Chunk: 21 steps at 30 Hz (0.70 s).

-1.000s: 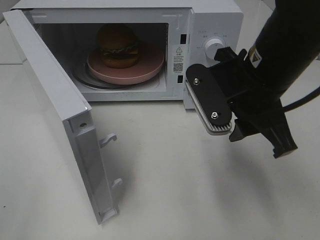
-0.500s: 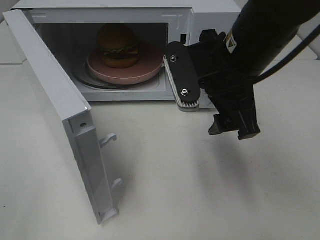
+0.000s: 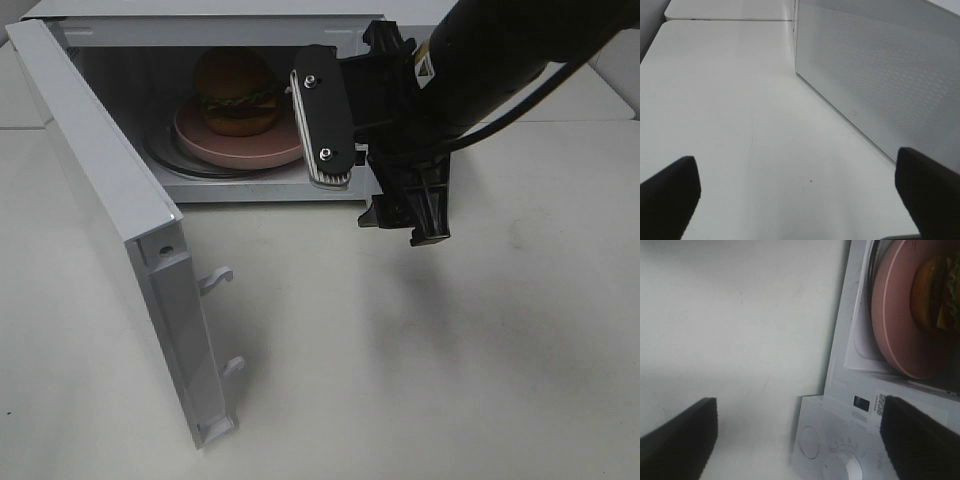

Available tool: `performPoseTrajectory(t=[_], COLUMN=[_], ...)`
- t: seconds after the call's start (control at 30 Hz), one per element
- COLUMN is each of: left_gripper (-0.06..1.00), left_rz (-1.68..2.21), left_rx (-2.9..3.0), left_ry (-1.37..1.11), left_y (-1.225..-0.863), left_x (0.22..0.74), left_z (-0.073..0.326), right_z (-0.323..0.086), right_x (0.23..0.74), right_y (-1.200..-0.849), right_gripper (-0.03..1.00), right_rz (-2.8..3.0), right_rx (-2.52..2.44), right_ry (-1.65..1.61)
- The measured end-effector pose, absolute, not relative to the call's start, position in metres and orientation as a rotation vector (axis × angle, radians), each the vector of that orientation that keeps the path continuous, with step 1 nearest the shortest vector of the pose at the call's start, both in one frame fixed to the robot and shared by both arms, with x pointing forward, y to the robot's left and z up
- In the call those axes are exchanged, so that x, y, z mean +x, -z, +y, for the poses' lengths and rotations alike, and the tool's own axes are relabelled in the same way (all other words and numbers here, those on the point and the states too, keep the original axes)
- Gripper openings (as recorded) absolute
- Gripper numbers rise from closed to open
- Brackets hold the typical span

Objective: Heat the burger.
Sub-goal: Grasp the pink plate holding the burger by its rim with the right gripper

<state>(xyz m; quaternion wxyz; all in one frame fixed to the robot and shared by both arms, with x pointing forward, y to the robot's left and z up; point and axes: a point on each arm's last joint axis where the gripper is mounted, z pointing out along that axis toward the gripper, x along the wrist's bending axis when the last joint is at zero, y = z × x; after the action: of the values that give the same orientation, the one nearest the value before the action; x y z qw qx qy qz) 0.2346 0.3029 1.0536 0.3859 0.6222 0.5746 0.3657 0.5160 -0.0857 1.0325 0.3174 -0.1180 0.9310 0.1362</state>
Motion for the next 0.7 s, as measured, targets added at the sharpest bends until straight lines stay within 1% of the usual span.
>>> performPoseTrajectory(t=[0.3, 0.7], left_gripper=[0.98, 0.98], left_rz=[1.463, 1.463], left_rx=[1.584, 1.584], left_ry=[-0.931, -0.931], left_y=[-1.054, -1.054], left_x=[0.235, 0.235], left_z=[0.303, 0.303], right_z=[-0.067, -0.043], right_x=[0.538, 0.567], right_y=[-1.017, -1.005], right_gripper=[0.86, 0.86], right_rz=[2.454, 2.431], right_rx=[-0.316, -0.318], right_ry=[-0.362, -0.379])
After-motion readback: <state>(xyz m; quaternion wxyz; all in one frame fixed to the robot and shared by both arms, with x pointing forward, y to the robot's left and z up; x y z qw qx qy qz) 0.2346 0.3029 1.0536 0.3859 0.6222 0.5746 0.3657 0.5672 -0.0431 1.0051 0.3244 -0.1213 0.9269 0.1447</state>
